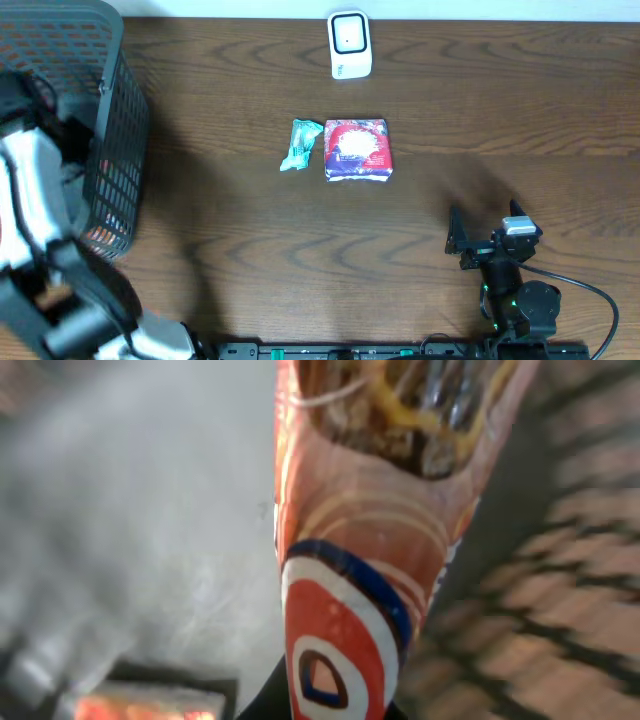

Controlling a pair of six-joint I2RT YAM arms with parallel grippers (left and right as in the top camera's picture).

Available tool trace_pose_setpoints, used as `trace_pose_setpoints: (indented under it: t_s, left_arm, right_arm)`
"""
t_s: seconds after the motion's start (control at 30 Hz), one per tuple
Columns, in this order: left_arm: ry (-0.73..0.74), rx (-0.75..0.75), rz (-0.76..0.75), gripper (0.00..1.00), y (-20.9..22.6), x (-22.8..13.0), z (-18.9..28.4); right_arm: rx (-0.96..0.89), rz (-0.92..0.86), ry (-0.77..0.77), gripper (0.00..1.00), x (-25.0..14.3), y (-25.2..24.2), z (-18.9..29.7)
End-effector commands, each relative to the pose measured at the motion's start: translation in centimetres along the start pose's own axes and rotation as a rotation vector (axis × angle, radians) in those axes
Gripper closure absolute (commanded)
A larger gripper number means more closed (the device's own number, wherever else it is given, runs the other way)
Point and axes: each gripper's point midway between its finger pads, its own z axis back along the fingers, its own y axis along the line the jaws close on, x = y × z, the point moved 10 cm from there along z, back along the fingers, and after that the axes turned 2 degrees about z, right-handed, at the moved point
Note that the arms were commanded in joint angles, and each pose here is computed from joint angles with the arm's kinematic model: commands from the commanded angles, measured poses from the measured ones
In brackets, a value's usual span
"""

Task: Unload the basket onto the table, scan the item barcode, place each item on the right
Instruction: 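Grasp the red-brown wrapped bar in the basket with the left gripper, then lift the bar out and hold it under the scanner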

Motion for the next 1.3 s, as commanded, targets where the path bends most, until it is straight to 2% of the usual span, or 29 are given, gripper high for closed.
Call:
trace_pose_setpoints:
  t_s: [0.0,0.13,0.27,0.4,0.5,0.7,0.83,1.03,1.27]
  left_arm:
    - [-0.238,-0.117,0.075,0.93,-0.3,1.0,8.5]
    - [-0.374,-0.228,0.119,0.93,0.1,-0.3,14.9]
    - [-0.396,-0.433,0.139,0.92,-0.3,-2.4,19.5]
    - [-0.373,-0.591,0.037,0.92,-2.2,-4.9,22.1]
    - [-0.335,-0.647,-0.088,0.93,-4.4,-6.7,22.5]
    - [-0.223,-0.746,-0.429,0.93,-9.8,-11.5,22.1]
    - [-0.093,-0.759,-0.558,0.93,-12.7,-14.8,20.7]
    - [0.159,-0.638,-0.693,0.93,-15.9,-19.5,16.0]
    - [0.348,-0.493,-0.781,0.93,-19.0,-23.6,9.6]
  right_arm:
    - [-0.008,-0.012,0.004,0.01,-0.1,-0.1,0.0]
    - [-0.008,-0.012,0.004,0.01,-0.1,-0.1,0.0]
    - [-0.008,-0.012,0.004,0.01,-0.1,-0.1,0.0]
    - [-0.008,-0.012,0.004,0.01,-0.1,-0.1,0.0]
    - [-0.007,-0.012,0.004,0.01,-0.1,-0.1,0.0]
    - [-0.008,-0.012,0.004,0.01,-0.1,-0.1,0.0]
    - [-0.007,-0.012,0.004,0.01,-0.1,-0.1,0.0]
    - [-0.008,-0.012,0.004,0.01,-0.1,-0.1,0.0]
    - [-0.008,-0.012,0.004,0.01,-0.1,-0.1,0.0]
